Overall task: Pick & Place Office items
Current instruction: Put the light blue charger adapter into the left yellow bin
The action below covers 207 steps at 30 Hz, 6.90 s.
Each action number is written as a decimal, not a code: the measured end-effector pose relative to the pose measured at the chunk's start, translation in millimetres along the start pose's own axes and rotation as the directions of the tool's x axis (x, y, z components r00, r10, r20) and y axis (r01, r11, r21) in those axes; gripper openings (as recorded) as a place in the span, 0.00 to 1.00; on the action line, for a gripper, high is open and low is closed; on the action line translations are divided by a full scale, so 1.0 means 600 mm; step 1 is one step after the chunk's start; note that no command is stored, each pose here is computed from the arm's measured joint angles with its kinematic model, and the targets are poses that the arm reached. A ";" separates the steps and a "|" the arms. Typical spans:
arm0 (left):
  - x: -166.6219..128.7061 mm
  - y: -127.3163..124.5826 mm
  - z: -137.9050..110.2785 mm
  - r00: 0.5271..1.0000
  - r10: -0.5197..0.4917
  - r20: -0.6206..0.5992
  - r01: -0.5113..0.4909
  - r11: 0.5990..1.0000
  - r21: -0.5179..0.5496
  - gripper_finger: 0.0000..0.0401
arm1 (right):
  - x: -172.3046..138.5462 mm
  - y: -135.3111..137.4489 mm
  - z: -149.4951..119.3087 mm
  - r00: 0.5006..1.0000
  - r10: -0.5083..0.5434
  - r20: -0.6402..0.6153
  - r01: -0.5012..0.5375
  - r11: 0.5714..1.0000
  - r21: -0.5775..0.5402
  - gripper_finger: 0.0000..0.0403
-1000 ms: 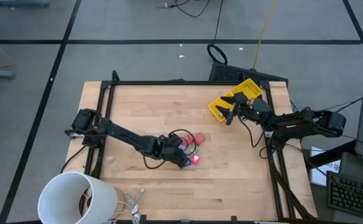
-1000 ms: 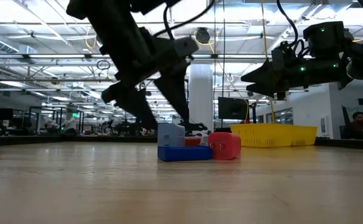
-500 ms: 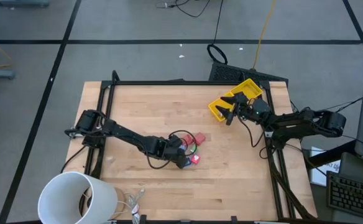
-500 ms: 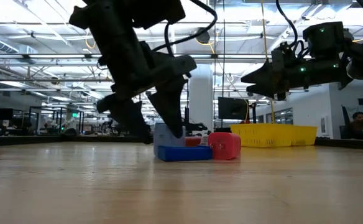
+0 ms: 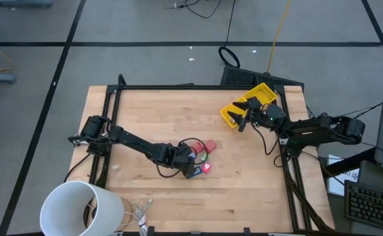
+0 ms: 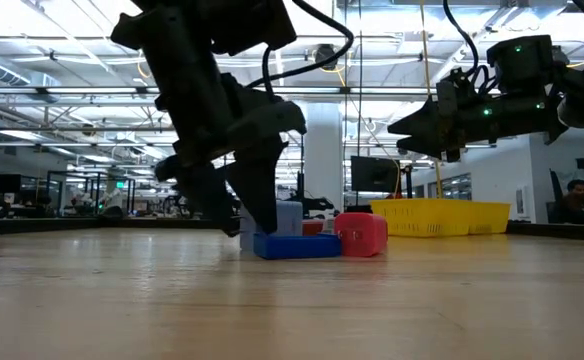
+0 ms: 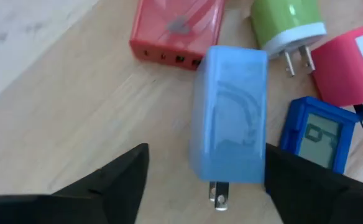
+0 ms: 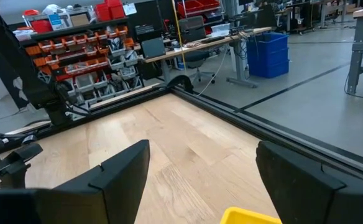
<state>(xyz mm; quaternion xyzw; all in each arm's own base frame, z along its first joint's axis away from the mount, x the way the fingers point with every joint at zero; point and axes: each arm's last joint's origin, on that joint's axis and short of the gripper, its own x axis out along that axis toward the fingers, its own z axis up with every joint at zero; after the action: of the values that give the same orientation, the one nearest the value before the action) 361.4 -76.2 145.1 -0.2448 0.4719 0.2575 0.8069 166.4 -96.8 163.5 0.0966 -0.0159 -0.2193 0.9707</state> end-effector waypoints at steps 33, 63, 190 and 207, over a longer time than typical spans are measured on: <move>-0.177 -0.024 0.092 0.787 -0.220 0.576 -0.176 0.815 0.552 0.30 | -0.001 0.010 0.004 0.981 0.194 -0.005 -0.194 0.981 0.023 0.70; -0.128 0.237 -0.022 0.600 -0.332 0.728 0.121 0.937 0.328 0.30 | -0.003 0.026 -0.006 0.930 0.359 -0.078 -0.355 0.933 0.062 0.70; -0.146 0.137 0.084 0.639 -0.507 0.579 0.216 0.840 0.498 0.95 | -0.036 -0.026 -0.022 0.879 -0.422 -0.220 0.377 0.900 -0.221 0.28; -0.146 0.137 0.084 0.638 -0.508 0.579 0.216 0.839 0.499 0.92 | -0.050 -0.044 -0.036 0.845 -0.477 -0.242 0.430 0.875 -0.223 0.28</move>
<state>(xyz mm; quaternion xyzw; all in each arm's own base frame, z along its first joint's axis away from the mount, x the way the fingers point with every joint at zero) 303.3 1.1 232.6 -0.0591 0.1163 0.0611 0.9896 129.9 -103.7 137.6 0.0504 0.1674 -0.4269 0.8872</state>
